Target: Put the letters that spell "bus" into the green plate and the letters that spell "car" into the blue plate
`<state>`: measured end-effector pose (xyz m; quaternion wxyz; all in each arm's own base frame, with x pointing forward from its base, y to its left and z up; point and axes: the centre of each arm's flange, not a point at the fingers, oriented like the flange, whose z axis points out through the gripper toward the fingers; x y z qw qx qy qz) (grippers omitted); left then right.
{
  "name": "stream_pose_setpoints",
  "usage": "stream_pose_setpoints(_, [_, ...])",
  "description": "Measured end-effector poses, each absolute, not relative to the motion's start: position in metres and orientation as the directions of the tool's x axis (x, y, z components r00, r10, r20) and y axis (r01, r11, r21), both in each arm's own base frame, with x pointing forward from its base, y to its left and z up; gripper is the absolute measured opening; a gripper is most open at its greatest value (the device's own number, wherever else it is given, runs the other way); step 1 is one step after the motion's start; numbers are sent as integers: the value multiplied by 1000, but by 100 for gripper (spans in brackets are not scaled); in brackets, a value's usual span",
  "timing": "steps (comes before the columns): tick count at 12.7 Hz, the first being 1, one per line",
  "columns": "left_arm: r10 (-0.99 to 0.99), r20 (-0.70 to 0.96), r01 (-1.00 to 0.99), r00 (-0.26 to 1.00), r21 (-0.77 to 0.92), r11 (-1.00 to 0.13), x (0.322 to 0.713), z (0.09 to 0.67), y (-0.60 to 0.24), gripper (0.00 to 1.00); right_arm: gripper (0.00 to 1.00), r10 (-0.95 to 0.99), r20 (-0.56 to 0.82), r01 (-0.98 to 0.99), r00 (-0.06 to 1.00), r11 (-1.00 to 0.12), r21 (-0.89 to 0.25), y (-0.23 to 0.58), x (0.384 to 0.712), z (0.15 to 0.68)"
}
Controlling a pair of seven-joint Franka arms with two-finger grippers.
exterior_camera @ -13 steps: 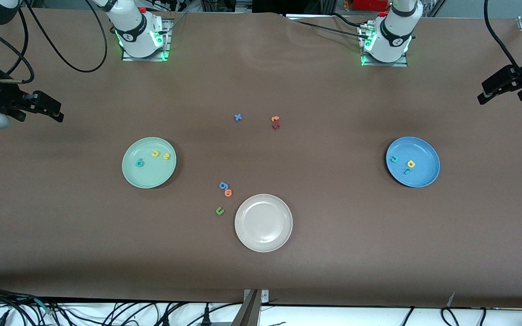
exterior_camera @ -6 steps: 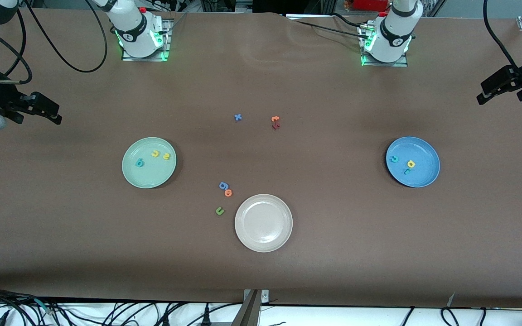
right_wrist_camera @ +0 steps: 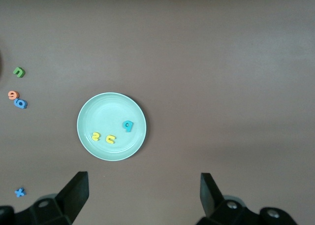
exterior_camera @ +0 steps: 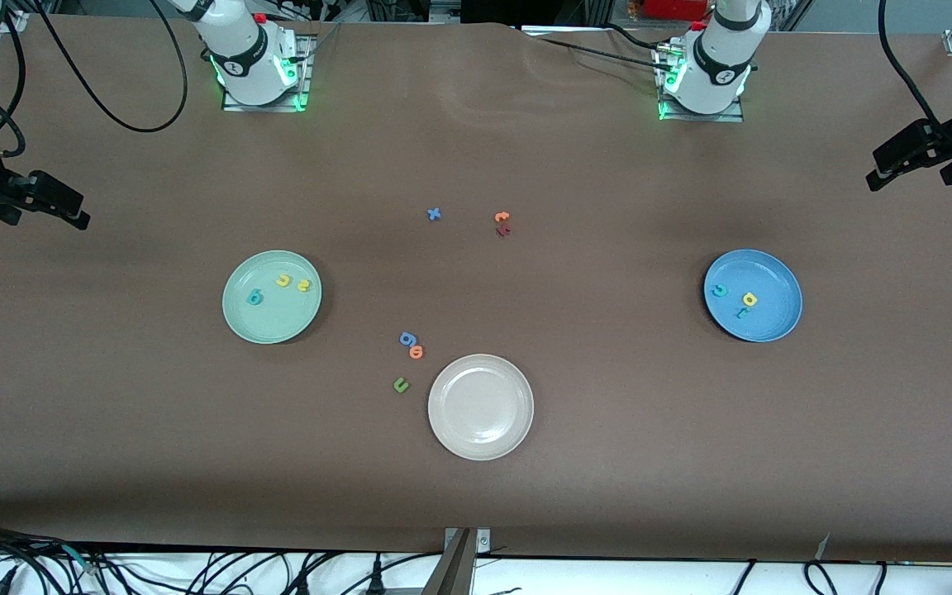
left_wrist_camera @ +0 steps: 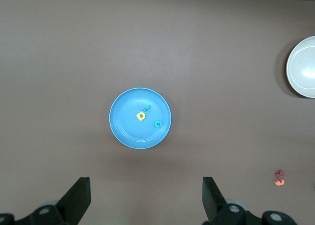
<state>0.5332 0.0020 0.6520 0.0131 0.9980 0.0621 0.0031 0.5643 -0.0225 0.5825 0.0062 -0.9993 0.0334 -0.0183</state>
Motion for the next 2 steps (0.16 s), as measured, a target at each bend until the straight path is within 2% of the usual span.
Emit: stream_pose_setpoints(2, [124, 5, 124, 992, 27, -992, 533, 652, 2, 100, 100, -69, 29, -68, 997, -997, -30, -21, 565, 580])
